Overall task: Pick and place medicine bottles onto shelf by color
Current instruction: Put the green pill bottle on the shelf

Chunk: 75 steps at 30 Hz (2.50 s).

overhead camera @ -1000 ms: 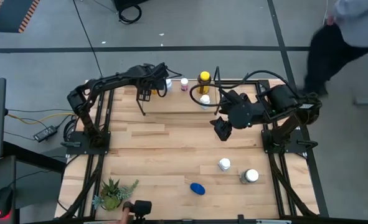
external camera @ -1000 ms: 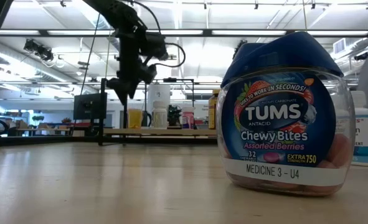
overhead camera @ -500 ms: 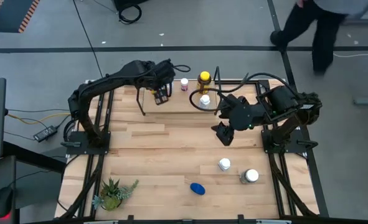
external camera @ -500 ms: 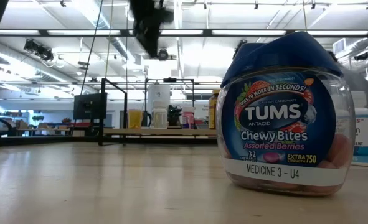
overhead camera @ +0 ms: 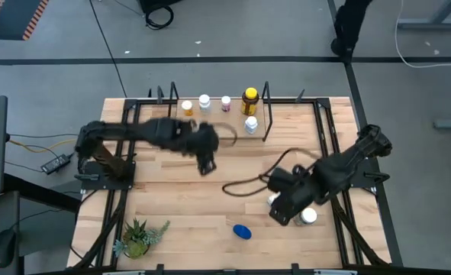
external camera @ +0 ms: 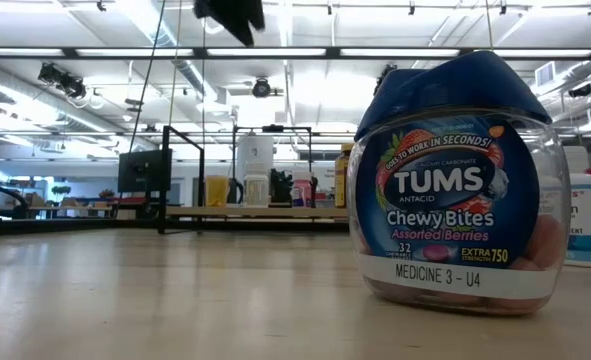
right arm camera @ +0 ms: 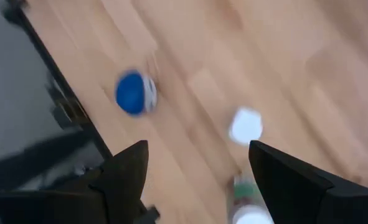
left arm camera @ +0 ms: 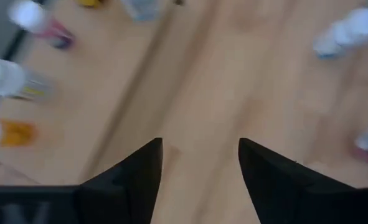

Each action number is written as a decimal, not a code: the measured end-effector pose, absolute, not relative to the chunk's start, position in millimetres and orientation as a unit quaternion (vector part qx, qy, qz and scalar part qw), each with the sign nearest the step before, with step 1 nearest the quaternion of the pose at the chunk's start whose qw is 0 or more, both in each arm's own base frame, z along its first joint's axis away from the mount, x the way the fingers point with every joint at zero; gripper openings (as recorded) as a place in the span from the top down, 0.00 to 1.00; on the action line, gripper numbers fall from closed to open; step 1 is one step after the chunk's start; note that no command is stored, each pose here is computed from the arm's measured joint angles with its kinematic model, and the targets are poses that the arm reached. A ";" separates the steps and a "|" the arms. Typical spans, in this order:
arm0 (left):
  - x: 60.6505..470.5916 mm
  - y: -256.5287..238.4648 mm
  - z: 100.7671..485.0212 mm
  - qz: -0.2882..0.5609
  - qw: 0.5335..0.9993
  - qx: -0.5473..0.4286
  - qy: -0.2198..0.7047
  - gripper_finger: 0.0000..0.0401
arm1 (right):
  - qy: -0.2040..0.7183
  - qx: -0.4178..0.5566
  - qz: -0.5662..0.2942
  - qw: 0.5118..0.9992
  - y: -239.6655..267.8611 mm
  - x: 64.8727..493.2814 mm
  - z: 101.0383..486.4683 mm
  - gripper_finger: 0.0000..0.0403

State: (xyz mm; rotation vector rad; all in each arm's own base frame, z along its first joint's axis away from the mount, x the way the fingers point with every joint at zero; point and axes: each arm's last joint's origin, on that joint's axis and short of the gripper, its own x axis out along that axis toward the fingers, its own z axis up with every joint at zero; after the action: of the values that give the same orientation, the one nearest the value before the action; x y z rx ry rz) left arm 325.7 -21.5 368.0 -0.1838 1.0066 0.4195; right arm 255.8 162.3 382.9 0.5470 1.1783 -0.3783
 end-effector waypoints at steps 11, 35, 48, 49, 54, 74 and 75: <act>281.0 -102.1 342.2 0.151 0.883 -0.178 0.406 0.51 | 0.608 0.265 -0.208 0.719 200.7 220.7 321.2 0.30; 234.0 -184.4 328.2 0.055 0.902 -0.190 0.384 0.51 | 0.545 0.463 -0.430 0.551 181.3 186.1 248.4 0.25; 206.9 -183.7 346.6 0.016 0.911 -0.172 0.375 0.53 | 0.555 0.473 -0.445 0.519 175.6 191.4 260.1 0.18; 207.6 -182.0 346.6 0.021 0.912 -0.168 0.373 0.53 | 0.558 0.468 -0.451 0.516 174.7 190.2 260.1 0.18; 214.0 -173.9 346.6 0.043 0.914 -0.170 0.367 0.53 | 0.564 0.450 -0.467 0.512 171.6 186.4 260.1 0.18; 232.3 -154.4 349.8 0.084 0.919 -0.189 0.335 0.54 | 0.578 0.465 -0.462 0.486 171.1 183.2 221.3 0.21; 232.8 -154.7 350.3 0.082 0.920 -0.189 0.332 0.54 | 0.580 0.463 -0.460 0.487 171.1 183.3 221.3 0.23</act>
State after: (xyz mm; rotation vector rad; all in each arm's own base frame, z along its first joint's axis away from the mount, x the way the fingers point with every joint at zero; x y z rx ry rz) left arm 232.8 -154.7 350.3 -0.3893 0.6827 0.1677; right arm 183.3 171.1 221.3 1.1267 1.4104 -1.1181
